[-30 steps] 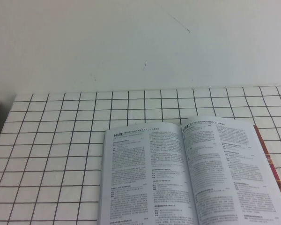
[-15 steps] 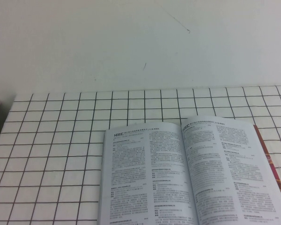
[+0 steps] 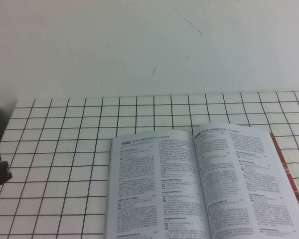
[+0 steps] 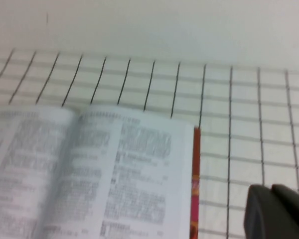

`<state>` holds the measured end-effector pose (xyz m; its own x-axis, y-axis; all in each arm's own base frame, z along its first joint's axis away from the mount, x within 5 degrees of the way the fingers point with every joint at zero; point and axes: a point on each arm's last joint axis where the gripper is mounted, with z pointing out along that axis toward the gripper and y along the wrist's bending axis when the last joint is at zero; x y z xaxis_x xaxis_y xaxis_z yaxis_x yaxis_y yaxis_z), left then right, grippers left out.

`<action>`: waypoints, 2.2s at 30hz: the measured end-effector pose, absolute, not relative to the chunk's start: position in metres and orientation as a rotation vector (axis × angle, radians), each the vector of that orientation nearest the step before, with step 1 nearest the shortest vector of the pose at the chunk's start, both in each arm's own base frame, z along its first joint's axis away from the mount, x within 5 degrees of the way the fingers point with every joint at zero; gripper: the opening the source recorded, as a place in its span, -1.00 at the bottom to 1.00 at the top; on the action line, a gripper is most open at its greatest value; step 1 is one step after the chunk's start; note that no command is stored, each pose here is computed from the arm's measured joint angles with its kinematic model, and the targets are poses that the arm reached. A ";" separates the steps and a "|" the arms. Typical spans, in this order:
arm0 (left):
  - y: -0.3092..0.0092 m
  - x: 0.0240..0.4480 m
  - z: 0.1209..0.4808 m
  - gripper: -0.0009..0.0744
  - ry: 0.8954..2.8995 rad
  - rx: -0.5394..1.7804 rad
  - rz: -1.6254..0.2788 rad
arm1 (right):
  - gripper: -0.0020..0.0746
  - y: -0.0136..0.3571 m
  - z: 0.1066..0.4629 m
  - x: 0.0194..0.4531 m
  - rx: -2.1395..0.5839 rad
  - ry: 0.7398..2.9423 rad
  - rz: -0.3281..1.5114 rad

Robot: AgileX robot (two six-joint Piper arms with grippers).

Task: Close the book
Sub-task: 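Close the open booklet and leave it lying on the table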

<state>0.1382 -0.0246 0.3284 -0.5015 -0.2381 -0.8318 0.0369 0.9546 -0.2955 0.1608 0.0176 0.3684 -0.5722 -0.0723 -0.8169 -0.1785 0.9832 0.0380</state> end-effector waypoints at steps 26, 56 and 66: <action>-0.070 0.239 0.208 -0.99 2.616 -0.143 -0.710 | -0.95 0.065 0.234 0.240 -0.593 2.616 0.551; -0.074 0.267 0.150 -0.99 2.679 -0.220 -0.728 | -0.95 0.088 0.132 0.264 -0.742 2.964 0.357; -0.073 0.273 0.152 -0.99 2.615 -0.213 -0.713 | -0.95 0.088 0.132 0.264 -0.755 2.964 0.358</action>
